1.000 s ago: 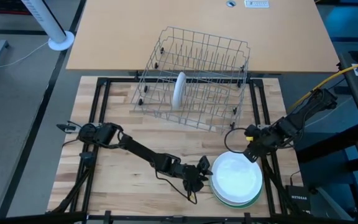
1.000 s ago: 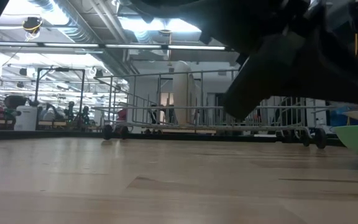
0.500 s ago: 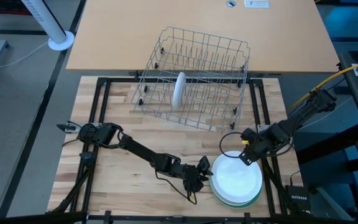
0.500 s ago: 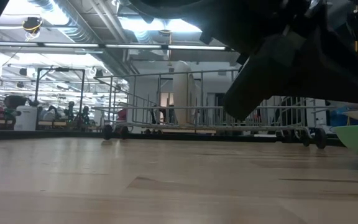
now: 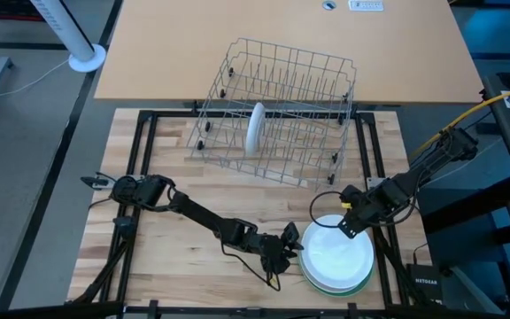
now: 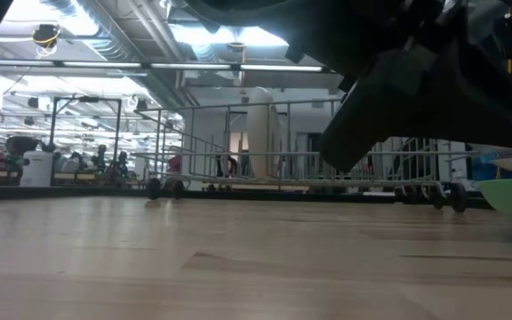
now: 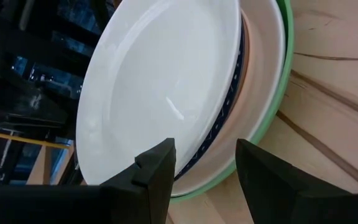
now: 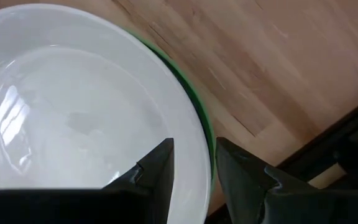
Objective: Sort dishes
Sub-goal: Put the white plate into the gray dishwasher rack
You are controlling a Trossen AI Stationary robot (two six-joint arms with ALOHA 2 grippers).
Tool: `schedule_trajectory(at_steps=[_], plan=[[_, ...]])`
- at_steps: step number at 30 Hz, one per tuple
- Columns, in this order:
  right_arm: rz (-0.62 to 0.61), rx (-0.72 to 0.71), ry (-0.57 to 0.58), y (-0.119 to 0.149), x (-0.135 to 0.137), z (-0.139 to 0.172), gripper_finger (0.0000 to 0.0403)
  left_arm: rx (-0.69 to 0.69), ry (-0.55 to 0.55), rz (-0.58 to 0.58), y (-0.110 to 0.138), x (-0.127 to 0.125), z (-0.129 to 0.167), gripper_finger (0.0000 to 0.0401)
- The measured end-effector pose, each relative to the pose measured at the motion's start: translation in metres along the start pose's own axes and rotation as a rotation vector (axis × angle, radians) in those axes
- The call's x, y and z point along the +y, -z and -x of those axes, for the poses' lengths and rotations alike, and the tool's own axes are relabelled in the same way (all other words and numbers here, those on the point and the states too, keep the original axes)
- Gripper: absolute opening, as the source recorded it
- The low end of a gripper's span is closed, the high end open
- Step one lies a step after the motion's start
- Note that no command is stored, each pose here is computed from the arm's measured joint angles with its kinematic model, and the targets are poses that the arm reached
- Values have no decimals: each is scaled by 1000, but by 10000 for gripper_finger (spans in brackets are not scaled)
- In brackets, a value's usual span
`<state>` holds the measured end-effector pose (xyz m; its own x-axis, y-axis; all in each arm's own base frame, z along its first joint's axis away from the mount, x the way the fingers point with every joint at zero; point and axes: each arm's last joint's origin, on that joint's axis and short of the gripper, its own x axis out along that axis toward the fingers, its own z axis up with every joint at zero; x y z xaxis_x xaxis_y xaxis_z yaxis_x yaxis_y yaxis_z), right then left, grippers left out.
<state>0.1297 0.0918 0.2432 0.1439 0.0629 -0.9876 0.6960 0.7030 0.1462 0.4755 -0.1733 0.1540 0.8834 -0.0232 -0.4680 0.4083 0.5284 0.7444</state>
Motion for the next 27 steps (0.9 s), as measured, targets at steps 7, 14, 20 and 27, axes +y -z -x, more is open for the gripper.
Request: schedule_trajectory(at_steps=[7, 14, 20, 27], plan=[[2, 41, -17, 2, -2, -20, 124, 0, 1, 0, 0, 0, 0, 159], [2, 40, -73, 2, 1, -29, 124, -1, 0, 0, 0, 0, 0, 159], [3, 45, -153, 1, 8, -28, 124, -1, 0, 4, 0, 0, 0, 159], [13, 28, -216, 0, 14, -27, 124, -17, -9, 23, -2, 1, 0, 159]])
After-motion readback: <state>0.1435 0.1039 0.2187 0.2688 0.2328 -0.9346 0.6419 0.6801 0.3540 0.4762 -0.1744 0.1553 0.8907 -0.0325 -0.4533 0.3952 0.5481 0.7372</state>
